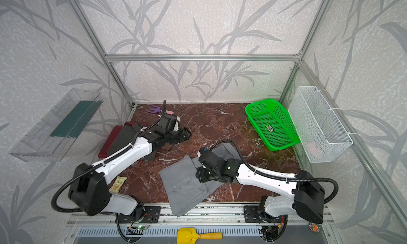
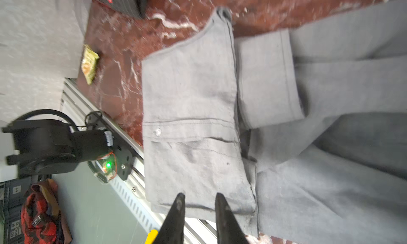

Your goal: Fold and stack the long sleeve shirts

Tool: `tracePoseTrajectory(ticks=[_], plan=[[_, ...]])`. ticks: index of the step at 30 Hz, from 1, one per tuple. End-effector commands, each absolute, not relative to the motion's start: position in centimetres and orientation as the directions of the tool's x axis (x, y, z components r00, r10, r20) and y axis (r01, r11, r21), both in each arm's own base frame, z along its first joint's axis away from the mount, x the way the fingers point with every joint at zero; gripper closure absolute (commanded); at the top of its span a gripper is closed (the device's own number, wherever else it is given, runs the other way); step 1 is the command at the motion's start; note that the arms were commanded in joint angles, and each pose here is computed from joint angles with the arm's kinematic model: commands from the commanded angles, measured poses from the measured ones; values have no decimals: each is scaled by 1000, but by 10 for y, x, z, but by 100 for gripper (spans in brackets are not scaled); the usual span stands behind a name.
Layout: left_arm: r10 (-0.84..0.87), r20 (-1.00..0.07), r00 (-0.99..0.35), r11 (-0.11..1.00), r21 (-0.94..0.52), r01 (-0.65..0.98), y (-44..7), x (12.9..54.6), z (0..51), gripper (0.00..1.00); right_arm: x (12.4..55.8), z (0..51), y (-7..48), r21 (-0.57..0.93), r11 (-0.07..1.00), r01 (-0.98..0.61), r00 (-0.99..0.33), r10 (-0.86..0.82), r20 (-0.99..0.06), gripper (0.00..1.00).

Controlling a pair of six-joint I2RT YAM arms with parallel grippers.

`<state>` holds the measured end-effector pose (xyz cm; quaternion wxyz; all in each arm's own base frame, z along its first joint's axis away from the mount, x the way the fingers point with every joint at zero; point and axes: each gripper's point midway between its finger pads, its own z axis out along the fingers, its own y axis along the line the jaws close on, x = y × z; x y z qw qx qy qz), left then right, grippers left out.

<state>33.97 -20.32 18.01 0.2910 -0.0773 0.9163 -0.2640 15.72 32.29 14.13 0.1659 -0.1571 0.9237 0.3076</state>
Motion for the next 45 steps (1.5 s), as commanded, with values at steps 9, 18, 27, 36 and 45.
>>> tracePoseTrajectory(ticks=[9, 18, 27, 36, 45], plan=[[-328, -497, -804, 869, -493, -50, -147, 261, 161, 39, 204, 85, 352, 390, 771, -504, -855, -381, -352, 75], [-337, -495, -801, 869, -490, -62, -135, 242, 152, 37, 233, 22, 338, 362, 856, -369, -926, -303, -225, 82], [-299, -503, -811, 882, -469, -35, -136, 241, 142, 35, 280, -6, 253, 421, 906, 48, -979, 126, -160, 85], [-280, -443, -851, 865, -501, -24, -147, 235, 99, 27, 281, 70, 265, 537, 840, -83, -966, 64, -250, 72], [-318, -413, -853, 806, -591, -15, -160, 231, 69, 11, 262, 102, 269, 570, 803, -172, -961, -11, -275, 65]])
